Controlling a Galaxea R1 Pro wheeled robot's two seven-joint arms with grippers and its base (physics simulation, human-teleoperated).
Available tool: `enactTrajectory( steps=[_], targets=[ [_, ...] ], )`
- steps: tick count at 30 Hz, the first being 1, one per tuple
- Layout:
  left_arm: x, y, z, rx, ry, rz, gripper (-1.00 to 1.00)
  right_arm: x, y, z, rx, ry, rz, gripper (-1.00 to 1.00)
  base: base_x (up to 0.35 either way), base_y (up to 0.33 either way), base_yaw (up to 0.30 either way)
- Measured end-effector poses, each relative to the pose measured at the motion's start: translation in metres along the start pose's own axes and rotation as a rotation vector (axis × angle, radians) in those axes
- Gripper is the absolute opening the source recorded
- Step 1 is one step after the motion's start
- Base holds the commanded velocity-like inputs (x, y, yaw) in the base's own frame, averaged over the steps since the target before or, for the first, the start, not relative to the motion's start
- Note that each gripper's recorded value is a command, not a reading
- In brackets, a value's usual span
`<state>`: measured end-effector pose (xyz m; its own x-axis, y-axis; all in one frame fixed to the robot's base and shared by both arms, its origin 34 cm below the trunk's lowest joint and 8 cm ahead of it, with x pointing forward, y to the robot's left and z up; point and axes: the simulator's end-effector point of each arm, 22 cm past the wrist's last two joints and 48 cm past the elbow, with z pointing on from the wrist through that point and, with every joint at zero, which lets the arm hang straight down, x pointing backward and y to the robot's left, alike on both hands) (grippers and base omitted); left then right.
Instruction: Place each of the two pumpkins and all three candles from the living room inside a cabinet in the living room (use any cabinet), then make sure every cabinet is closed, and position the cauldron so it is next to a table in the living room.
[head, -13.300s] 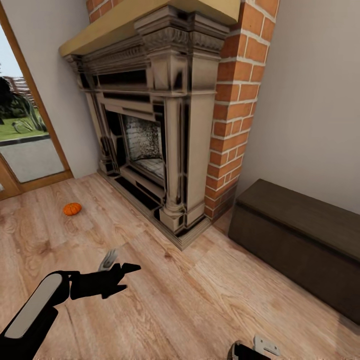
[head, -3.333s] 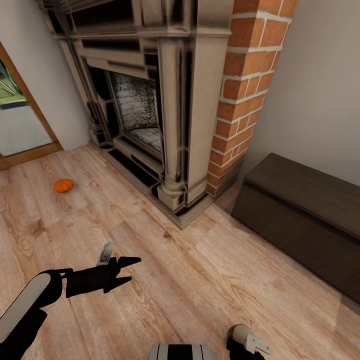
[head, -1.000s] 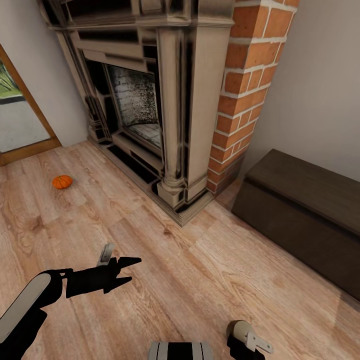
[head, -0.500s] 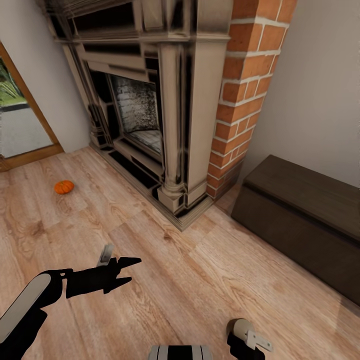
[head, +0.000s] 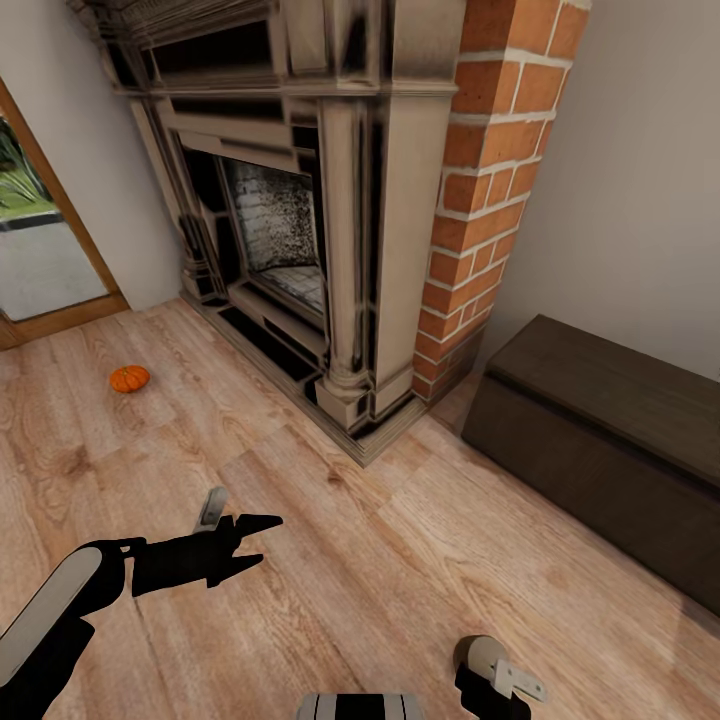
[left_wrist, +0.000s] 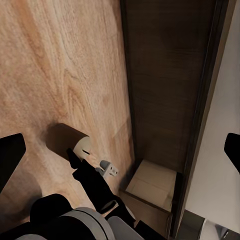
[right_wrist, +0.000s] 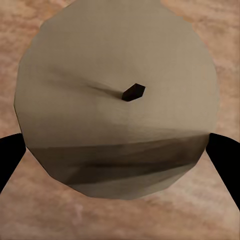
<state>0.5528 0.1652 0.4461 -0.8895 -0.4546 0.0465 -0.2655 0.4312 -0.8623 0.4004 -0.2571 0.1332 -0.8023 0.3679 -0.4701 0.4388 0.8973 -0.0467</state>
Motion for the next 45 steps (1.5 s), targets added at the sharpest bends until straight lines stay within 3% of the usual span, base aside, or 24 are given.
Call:
enactTrajectory(
  steps=[16,33,36,39,45],
  targets=[
    [0.0,0.0,0.0,0.0,0.0,0.0,1.0,0.001,0.0,0.0,0.002,0.002,0.0,-1.0,0.0,0.0,0.0],
    [-0.001,-0.03,-0.016,0.031,-0.03,0.054,1.0,-0.032,0.01,-0.012,-0.025,-0.063,0.016,-1.0,0.0,0.0,0.0],
    [-0.001,-0.035,-0.019,0.034,-0.036,0.064,1.0,-0.055,0.023,-0.015,-0.056,-0.106,0.026,-1.0,0.0,0.0,0.0],
    [-0.001,-0.039,-0.023,0.036,-0.042,0.075,1.0,-0.093,0.052,-0.023,-0.116,-0.162,0.045,-1.0,0.0,0.0,0.0],
    [-0.003,-0.047,-0.03,0.037,-0.058,0.095,1.0,-0.115,0.082,-0.039,-0.139,-0.063,0.019,-1.0,0.0,0.0,0.0]
  ],
)
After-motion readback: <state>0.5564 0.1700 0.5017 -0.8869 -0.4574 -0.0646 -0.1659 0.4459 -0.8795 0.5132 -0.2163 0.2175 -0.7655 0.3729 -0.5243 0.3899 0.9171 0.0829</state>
